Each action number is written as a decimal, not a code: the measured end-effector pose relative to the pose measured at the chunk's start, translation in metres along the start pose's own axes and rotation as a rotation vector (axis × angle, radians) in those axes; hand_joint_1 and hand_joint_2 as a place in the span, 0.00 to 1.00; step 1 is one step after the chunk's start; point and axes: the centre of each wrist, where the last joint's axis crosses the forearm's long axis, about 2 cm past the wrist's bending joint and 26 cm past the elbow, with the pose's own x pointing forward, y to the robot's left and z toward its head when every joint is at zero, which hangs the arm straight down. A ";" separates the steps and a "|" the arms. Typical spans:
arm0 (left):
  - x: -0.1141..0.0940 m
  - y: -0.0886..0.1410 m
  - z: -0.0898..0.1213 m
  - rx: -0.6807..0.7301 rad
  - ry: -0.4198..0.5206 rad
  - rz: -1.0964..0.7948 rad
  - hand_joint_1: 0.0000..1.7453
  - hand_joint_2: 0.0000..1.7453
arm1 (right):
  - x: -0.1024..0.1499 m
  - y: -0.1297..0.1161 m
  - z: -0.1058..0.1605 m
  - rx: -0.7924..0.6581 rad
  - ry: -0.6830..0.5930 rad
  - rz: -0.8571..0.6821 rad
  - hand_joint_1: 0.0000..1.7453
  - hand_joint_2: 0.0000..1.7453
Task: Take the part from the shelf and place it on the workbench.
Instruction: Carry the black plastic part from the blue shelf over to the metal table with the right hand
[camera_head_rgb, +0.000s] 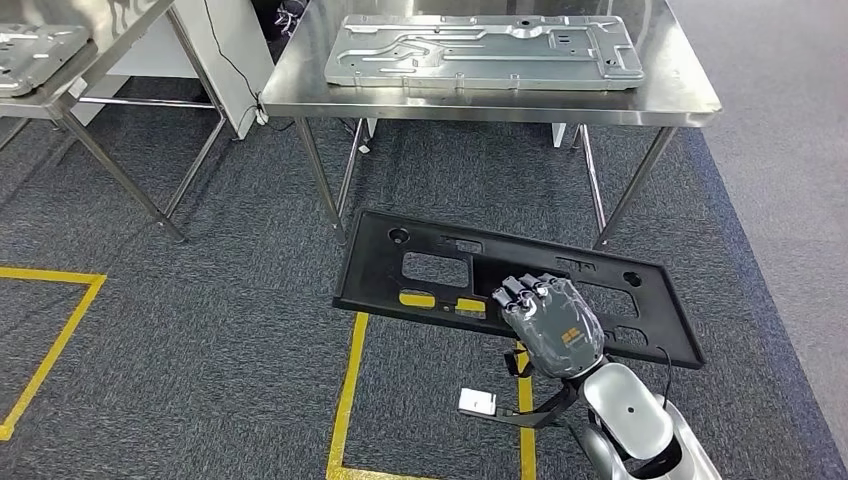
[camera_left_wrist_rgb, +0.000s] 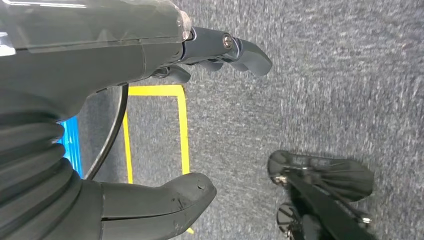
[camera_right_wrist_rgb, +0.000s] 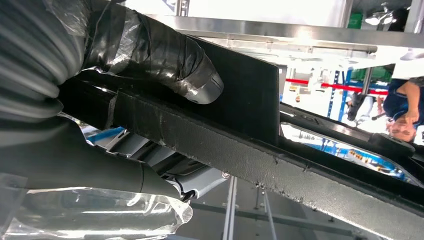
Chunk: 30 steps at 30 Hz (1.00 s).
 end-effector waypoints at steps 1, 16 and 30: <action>-0.001 0.000 0.000 0.000 0.001 0.000 0.00 1.00 | 0.000 0.000 0.000 0.000 -0.001 0.000 1.00 1.00; -0.003 0.003 0.000 -0.005 -0.005 0.001 0.00 1.00 | 0.001 0.000 -0.005 0.007 -0.009 0.006 1.00 1.00; -0.002 0.003 0.000 0.001 -0.007 0.002 0.00 1.00 | 0.003 0.000 -0.007 0.006 -0.017 0.014 1.00 1.00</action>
